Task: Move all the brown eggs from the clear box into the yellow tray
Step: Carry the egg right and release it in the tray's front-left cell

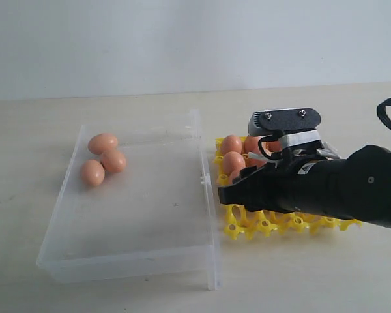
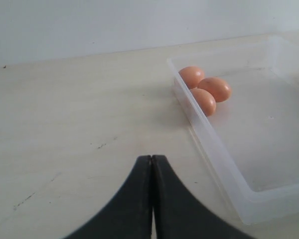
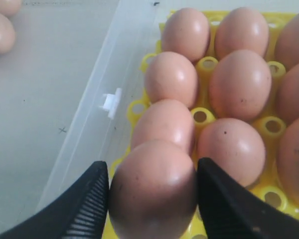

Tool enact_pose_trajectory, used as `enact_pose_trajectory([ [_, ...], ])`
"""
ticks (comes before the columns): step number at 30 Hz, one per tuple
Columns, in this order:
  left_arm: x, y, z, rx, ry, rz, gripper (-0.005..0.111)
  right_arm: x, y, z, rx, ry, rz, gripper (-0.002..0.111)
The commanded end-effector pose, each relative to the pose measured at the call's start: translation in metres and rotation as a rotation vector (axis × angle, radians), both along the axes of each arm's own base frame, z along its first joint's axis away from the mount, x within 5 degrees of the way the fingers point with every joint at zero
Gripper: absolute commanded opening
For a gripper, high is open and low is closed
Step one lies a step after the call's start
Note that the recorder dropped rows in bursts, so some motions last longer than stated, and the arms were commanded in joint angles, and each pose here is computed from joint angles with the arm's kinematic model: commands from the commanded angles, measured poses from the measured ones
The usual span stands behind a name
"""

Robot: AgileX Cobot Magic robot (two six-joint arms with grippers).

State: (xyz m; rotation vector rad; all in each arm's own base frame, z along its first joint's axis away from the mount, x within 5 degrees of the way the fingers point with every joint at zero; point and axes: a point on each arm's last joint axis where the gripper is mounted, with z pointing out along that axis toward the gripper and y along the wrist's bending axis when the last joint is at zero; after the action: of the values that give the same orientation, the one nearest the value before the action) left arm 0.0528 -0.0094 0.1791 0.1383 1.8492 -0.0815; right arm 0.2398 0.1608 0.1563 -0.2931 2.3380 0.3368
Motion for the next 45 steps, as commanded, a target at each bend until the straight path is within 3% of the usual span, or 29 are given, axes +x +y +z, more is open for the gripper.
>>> enact_pose_trajectory([
  [1, 0.0, 0.0, 0.003, -0.004, -0.019, -0.003, 0.0, 0.0, 0.0, -0.011, -0.026, 0.025, -0.002, 0.0],
  [16, 0.0, 0.0, 0.003, -0.004, -0.019, -0.003, 0.0, 0.005, 0.001, -0.026, 0.01, 0.044, -0.081, 0.0],
  [32, 0.0, 0.0, 0.003, -0.004, -0.019, -0.003, 0.0, 0.008, 0.011, -0.029, 0.013, 0.043, -0.065, 0.001],
  [35, 0.0, 0.0, 0.003, -0.004, -0.019, -0.003, 0.0, 0.008, 0.011, -0.028, 0.001, 0.035, -0.05, 0.013],
  [41, 0.0, 0.0, 0.003, -0.004, -0.019, -0.003, 0.0, 0.008, 0.01, -0.013, -0.031, -0.039, 0.015, 0.054],
  [45, 0.0, 0.0, 0.003, -0.004, -0.019, -0.003, 0.0, 0.008, 0.009, -0.001, -0.042, -0.094, 0.04, 0.063],
])
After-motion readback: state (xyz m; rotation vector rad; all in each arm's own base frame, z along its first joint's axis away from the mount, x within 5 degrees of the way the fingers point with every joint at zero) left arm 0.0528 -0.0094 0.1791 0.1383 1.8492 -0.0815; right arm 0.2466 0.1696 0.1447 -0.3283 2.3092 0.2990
